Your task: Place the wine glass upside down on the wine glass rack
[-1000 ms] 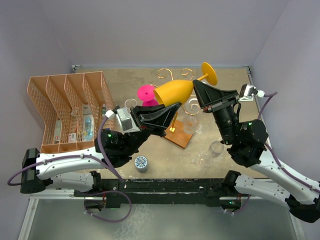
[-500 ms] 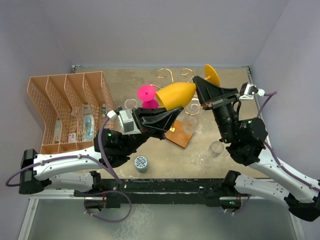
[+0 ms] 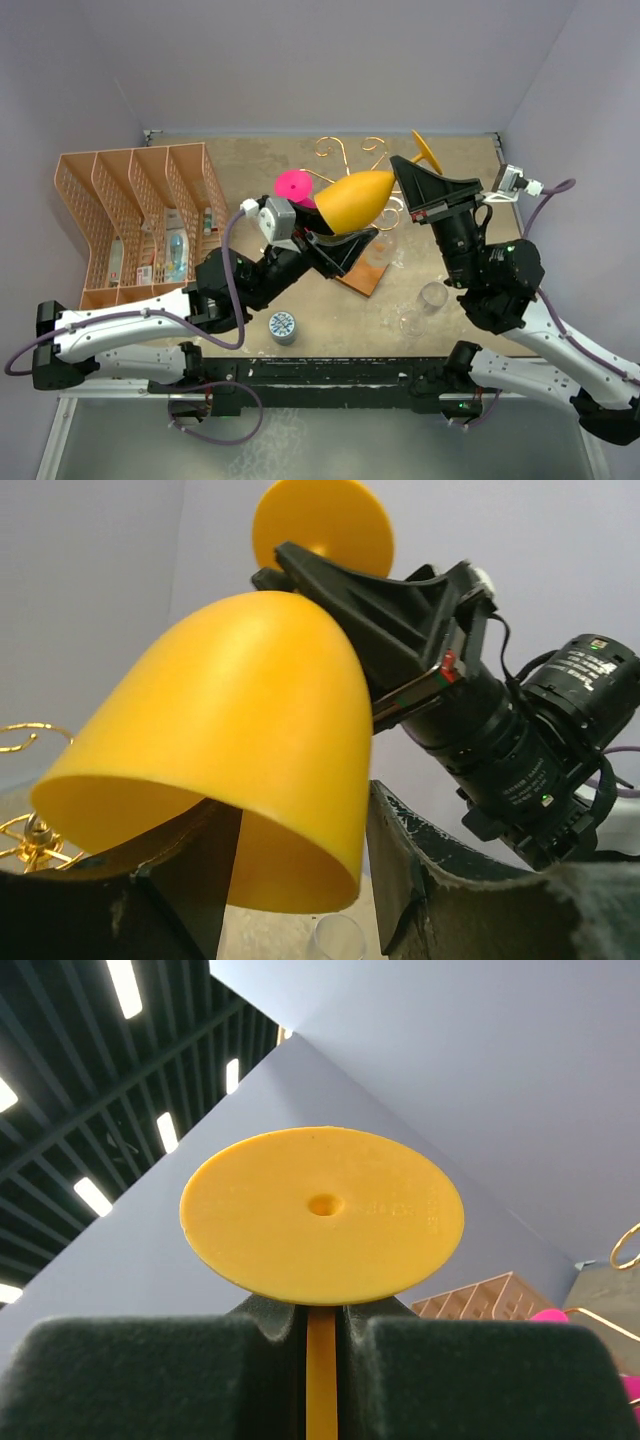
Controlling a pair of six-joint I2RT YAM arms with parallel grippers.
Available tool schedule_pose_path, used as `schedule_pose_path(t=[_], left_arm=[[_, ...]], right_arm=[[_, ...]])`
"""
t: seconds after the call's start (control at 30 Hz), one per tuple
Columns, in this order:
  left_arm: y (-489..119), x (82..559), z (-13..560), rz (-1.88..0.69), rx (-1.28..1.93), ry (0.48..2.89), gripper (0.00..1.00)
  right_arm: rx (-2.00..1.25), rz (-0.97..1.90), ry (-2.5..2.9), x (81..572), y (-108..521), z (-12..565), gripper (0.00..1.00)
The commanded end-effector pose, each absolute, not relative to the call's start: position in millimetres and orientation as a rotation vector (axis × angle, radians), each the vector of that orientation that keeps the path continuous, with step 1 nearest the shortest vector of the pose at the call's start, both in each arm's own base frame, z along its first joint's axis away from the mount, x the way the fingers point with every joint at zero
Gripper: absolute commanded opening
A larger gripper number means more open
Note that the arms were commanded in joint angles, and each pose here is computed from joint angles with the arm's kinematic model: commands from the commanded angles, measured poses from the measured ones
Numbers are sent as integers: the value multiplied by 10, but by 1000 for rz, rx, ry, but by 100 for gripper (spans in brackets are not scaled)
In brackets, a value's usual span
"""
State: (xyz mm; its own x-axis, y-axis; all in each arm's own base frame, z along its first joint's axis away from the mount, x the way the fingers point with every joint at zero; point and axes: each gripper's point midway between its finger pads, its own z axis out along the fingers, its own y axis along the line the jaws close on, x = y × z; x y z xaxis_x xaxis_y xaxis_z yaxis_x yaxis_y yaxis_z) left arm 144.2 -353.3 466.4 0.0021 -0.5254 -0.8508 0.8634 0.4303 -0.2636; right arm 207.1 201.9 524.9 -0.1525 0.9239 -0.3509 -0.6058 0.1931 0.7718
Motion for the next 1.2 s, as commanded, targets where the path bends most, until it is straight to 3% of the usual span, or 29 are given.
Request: schedule_pose_path(t=[0.0, 0.47, 0.73, 0.93, 1.17], left_arm=[[-3334, 1469, 4730, -1128, 326, 1239, 50], [-2803, 1286, 4419, -1104, 386, 1403, 49], [-2747, 835, 4334, -1201, 675, 1411, 48], [-2710, 924, 4507, -1270, 496, 1434, 48], [-2794, 877, 4967, -1526, 267, 1416, 48]], right_arm=[[293, 1363, 904, 1821, 1789, 5634, 0], [-20, 1203, 925, 1690, 2011, 5676, 0], [-250, 1141, 916, 1548, 2212, 5538, 0], [-430, 1090, 849, 1368, 2289, 5492, 0], [-570, 1139, 771, 1044, 2275, 5345, 0]])
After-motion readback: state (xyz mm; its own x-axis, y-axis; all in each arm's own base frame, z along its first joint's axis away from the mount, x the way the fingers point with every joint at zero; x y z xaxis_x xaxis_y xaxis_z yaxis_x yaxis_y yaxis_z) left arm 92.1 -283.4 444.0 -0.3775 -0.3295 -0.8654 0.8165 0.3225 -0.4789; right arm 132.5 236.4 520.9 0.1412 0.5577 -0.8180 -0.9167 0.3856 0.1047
